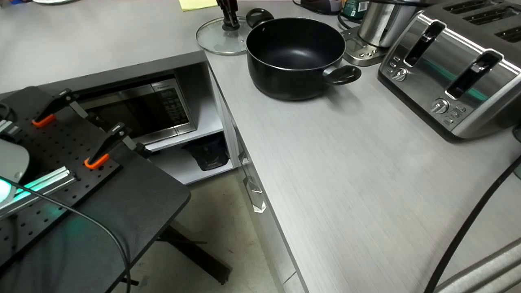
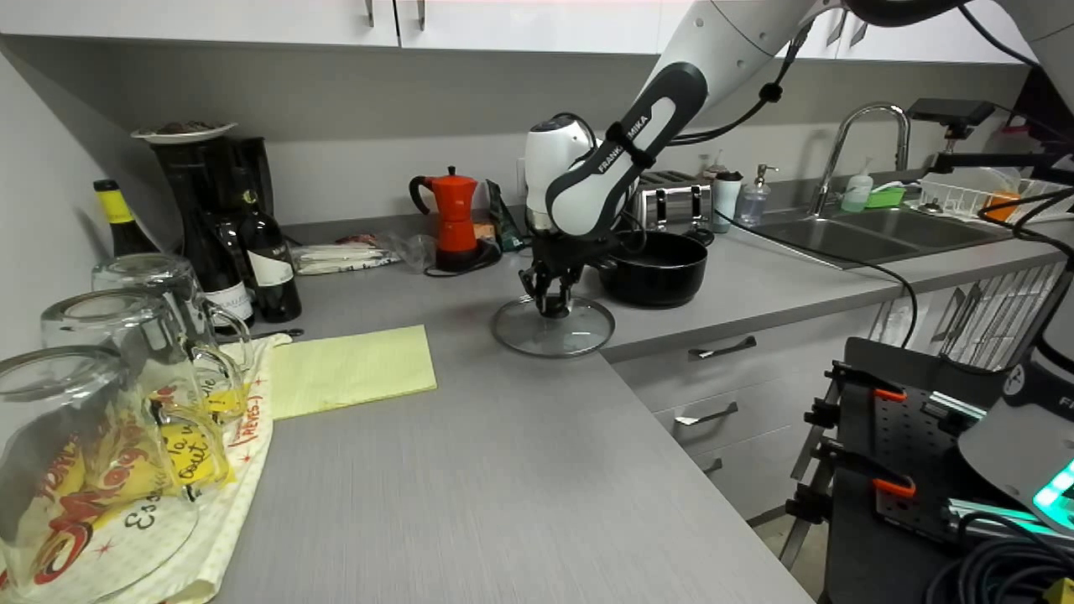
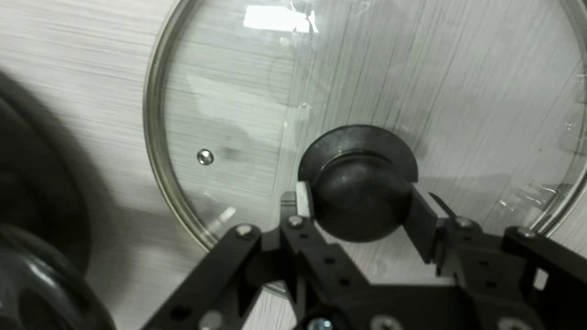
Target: Remove the glass lid from the black pot and put it on the table
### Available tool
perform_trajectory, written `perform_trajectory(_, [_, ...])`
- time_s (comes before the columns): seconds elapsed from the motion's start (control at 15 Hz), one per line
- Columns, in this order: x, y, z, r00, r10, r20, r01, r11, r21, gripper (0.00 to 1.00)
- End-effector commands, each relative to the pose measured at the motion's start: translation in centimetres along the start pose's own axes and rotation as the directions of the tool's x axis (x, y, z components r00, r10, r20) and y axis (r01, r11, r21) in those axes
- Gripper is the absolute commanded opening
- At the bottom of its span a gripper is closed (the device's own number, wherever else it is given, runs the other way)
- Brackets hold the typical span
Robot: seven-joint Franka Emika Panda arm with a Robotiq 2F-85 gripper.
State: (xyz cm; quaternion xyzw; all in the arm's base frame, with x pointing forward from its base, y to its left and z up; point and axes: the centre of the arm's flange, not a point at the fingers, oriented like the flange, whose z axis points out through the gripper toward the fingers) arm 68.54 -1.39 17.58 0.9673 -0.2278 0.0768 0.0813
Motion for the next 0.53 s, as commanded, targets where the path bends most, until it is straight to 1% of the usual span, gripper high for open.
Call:
perform_trajectory(0.0, [-0.1,0.0,-1.0,0.999,0.0,-0.034,0.0,1.0,0.021,0.81])
perform_trajectory(0.07, [-0.2,0.1,-1.6,0.999,0.002,-0.044,-0.001,0.999,0.032,0.89])
perform_trajectory(0.2, [-0.7,0.3,-2.9,0.998,-0.003,-0.068,0.006,0.998,0.057,1.0])
perform_trajectory(0.47, [-2.5,1.1,-6.1,0.991,-0.032,-0.132,0.047,0.992,0.117,1.0])
